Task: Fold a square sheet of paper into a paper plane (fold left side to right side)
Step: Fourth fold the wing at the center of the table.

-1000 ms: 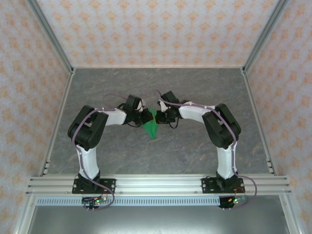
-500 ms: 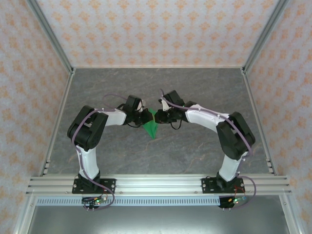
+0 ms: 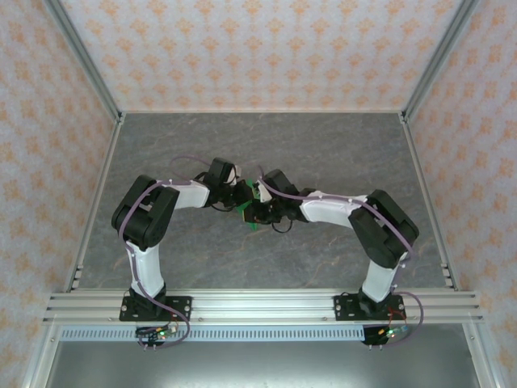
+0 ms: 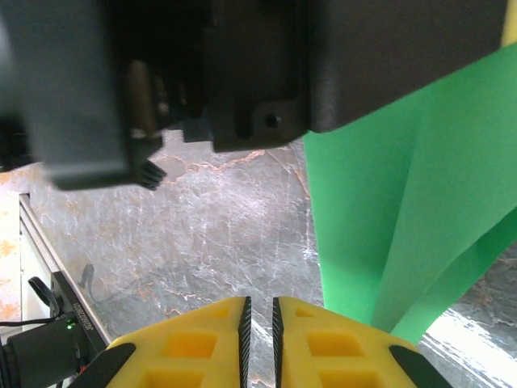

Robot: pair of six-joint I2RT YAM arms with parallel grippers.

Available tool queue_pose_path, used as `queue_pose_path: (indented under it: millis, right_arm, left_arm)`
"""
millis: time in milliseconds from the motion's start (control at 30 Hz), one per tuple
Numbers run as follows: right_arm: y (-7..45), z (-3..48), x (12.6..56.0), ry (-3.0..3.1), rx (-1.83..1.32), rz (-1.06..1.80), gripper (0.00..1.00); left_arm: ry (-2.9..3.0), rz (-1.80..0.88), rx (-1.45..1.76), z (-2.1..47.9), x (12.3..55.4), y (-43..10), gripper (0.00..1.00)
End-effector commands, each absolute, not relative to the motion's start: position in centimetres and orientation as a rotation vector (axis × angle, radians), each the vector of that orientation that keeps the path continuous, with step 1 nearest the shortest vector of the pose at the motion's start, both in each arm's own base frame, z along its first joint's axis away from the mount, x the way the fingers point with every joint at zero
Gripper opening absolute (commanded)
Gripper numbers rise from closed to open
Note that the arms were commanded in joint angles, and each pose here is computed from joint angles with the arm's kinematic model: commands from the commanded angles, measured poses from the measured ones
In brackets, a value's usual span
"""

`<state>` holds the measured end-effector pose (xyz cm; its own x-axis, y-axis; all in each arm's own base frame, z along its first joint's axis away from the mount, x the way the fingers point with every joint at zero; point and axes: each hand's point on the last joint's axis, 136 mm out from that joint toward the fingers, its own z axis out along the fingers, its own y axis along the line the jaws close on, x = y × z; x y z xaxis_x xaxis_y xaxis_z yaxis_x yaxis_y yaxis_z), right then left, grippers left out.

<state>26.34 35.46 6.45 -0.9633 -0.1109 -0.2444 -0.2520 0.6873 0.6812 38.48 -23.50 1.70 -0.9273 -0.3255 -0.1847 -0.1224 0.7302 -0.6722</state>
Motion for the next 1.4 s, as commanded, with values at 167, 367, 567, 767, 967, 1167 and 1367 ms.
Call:
queue_pose_path:
  millis: [167, 367, 567, 767, 967, 1167, 1367]
  right_arm:
    - [34.9, 4.0, 26.7, 2.778, -0.278, 1.043, 0.19]
    - [34.4, 3.2, 26.5, 2.803, -0.28, 1.005, 0.19]
    - [34.8, 3.1, 26.3, 2.801, -0.279, 1.041, 0.19]
    - [34.7, 2.6, 26.3, 2.813, -0.271, 1.028, 0.19]
    - [34.8, 2.5, 26.2, 2.812, -0.264, 1.047, 0.19]
    - [35.3, 2.8, 26.2, 2.798, -0.262, 1.08, 0.19]
    - [35.2, 2.3, 26.2, 2.811, -0.253, 1.073, 0.19]
  left_arm:
    - [2.803, -0.816, -0.399, -2.0, 35.3, -21.4, 0.12]
    - [2.803, -0.814, -0.397, -2.0, 35.3, -21.4, 0.12]
    - [2.805, -0.813, -0.397, -2.0, 35.2, -21.4, 0.12]
    - [2.803, -0.814, -0.397, -2.0, 35.3, -21.4, 0.12]
    - [2.806, -0.811, -0.397, -2.2, 35.3, -21.4, 0.12]
    - [2.805, -0.812, -0.401, -2.2, 35.3, -21.3, 0.12]
    - [2.802, -0.815, -0.396, -2.1, 35.3, -21.4, 0.12]
